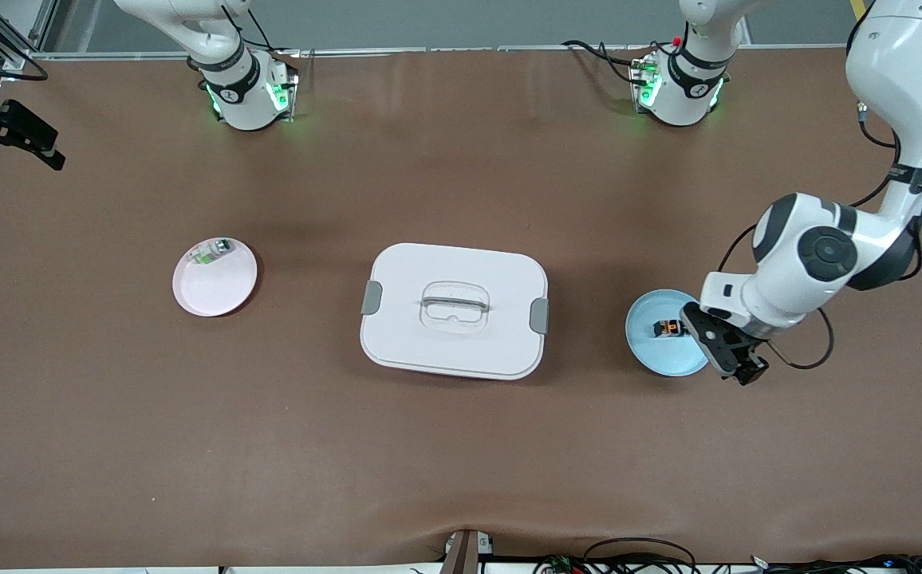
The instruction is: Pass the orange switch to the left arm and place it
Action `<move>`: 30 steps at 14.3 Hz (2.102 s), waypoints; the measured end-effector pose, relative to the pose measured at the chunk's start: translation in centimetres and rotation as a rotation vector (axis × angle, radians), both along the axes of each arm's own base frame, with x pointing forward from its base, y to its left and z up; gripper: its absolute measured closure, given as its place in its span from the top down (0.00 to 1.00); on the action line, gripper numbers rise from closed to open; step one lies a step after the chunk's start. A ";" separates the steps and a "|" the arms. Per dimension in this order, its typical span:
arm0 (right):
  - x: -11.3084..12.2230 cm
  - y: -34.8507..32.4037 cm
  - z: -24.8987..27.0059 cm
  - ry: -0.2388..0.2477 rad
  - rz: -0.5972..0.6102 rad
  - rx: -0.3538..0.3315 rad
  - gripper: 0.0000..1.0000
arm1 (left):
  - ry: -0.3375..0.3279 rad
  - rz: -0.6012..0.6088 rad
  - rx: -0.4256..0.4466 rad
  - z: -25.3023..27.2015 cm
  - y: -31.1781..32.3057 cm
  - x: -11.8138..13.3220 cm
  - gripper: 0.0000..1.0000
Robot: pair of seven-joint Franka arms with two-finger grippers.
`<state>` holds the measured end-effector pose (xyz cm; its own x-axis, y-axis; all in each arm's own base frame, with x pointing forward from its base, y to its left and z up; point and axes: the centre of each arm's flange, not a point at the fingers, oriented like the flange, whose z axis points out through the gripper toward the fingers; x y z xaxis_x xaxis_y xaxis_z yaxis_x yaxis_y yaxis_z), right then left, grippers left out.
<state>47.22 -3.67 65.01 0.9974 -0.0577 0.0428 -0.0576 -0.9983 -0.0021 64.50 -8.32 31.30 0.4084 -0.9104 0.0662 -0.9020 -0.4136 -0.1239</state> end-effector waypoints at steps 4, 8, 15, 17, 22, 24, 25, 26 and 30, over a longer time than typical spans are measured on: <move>0.2 0.0 0.0 0.002 -0.001 0.000 1.00 | 0.011 0.126 -0.030 4.2 -0.5 1.9 1.00; 0.3 0.0 0.1 -0.002 -0.001 0.000 1.00 | 0.024 0.339 -0.056 5.2 -3.5 1.7 1.00; 0.4 0.0 0.3 -0.004 -0.001 -0.001 1.00 | 0.061 0.630 -0.127 7.6 -7.1 1.3 1.00; 0.4 -0.1 0.3 -0.005 -0.001 -0.001 1.00 | 0.087 0.670 -0.142 8.5 -7.3 1.4 1.00; 0.5 -0.1 0.4 -0.007 -0.001 -0.001 1.00 | 0.144 0.744 -0.167 13.0 -5.3 2.5 1.00; 0.6 -0.1 0.5 -0.010 -0.002 -0.001 1.00 | 0.156 0.785 -0.159 15.0 -4.3 2.8 1.00; 0.6 -0.1 0.5 -0.011 -0.002 -0.001 1.00 | 0.162 0.820 -0.153 16.0 -3.9 2.8 1.00; 0.6 -0.1 0.6 -0.011 -0.002 -0.001 1.00 | 0.169 0.857 -0.151 16.8 -3.7 2.8 1.00; 0.8 -0.1 0.5 -0.010 -0.002 -0.001 1.00 | 0.200 1.016 -0.173 20.7 -4.2 1.1 1.00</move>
<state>47.99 -3.76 65.52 0.9968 -0.0596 0.0528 -0.0596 -0.9982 -0.0014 65.65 -12.51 52.04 0.9930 -0.1181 0.0096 -0.1184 -0.9854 0.1223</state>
